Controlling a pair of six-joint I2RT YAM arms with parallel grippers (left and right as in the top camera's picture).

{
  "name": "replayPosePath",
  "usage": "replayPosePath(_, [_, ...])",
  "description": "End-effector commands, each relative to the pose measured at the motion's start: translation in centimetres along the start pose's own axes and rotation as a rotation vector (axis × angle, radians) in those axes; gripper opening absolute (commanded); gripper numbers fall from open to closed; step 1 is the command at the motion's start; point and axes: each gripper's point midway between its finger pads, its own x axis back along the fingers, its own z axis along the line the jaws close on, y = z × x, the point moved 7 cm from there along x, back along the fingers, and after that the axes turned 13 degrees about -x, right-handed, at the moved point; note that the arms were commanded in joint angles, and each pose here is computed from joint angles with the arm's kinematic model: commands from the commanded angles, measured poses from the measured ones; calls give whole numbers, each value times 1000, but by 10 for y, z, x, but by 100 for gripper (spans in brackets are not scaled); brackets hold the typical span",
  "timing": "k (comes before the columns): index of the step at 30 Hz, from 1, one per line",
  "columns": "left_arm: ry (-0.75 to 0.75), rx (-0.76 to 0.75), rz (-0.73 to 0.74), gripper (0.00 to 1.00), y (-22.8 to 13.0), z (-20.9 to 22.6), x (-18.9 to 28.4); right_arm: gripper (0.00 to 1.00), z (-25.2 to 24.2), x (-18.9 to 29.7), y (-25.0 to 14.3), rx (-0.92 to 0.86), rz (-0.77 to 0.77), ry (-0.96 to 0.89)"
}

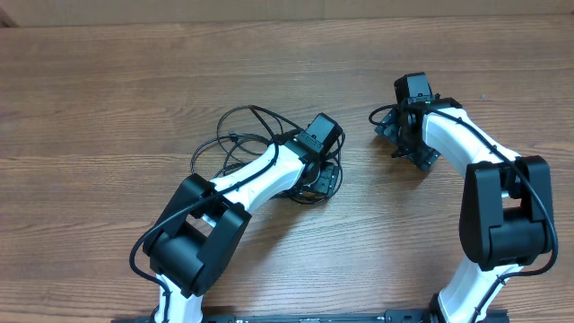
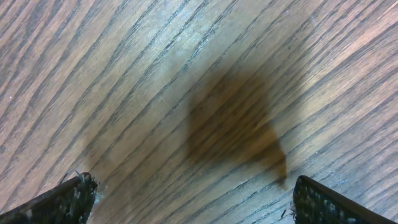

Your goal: Untangle cables

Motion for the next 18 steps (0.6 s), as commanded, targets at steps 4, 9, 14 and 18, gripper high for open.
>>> replayPosePath(4, [106,-1,55,72,-12,14,-23,100,-1,3,1,-6,-10,4])
replayPosePath(9, [102,-2,31,72,-8,13,-23,100,-1,3,1,-6,-10,4])
replayPosePath(14, [145,8,22,76,-8,17,-24,100,-1,3,1,-6,-10,4])
replayPosePath(18, [152,30,34,78,-13,19,-27,100,-1,3,1,-6,-10,4])
